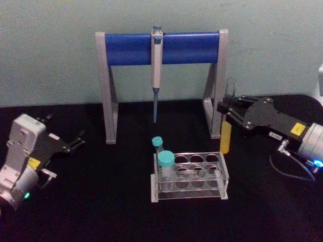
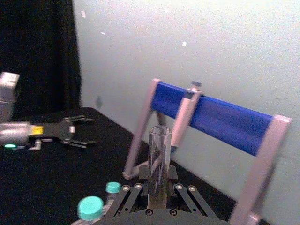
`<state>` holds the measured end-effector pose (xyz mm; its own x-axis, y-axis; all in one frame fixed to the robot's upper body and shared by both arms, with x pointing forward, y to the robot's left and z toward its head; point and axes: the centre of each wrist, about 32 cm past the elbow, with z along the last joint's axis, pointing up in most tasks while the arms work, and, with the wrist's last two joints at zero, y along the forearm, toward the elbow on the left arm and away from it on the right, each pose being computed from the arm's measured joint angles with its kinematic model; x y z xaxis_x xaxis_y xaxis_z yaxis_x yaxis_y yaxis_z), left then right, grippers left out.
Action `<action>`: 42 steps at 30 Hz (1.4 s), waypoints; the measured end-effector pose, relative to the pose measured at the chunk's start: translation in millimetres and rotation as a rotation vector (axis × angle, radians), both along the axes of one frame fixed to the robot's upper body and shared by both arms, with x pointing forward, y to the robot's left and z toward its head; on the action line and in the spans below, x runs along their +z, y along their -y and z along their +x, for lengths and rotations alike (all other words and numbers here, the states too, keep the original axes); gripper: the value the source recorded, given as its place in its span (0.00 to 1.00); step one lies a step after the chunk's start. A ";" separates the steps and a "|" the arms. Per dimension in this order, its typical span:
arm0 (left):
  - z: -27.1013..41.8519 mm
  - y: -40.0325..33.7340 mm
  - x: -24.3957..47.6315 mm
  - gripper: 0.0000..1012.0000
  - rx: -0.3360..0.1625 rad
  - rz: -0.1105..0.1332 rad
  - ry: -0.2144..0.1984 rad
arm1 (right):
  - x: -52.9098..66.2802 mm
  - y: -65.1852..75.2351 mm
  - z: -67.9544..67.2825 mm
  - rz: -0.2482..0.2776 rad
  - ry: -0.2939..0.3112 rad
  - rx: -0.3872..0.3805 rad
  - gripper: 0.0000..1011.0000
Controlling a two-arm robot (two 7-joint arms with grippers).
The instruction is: Pick up the test tube from the test tube rack, shake it, then place it back into the test tube rack.
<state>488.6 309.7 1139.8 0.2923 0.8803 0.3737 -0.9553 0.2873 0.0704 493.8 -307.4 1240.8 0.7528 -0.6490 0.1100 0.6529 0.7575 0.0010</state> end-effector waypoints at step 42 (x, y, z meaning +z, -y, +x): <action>0.0 0.0 0.0 0.99 0.000 0.000 0.000 | -11.5 -30.0 19.5 0.064 -0.009 0.073 0.23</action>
<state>488.6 309.7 1139.8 0.2922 0.8803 0.3737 -0.9553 0.2873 0.0703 513.2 -277.4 1229.3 0.7993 -0.5976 0.0629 0.5959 0.8018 0.0456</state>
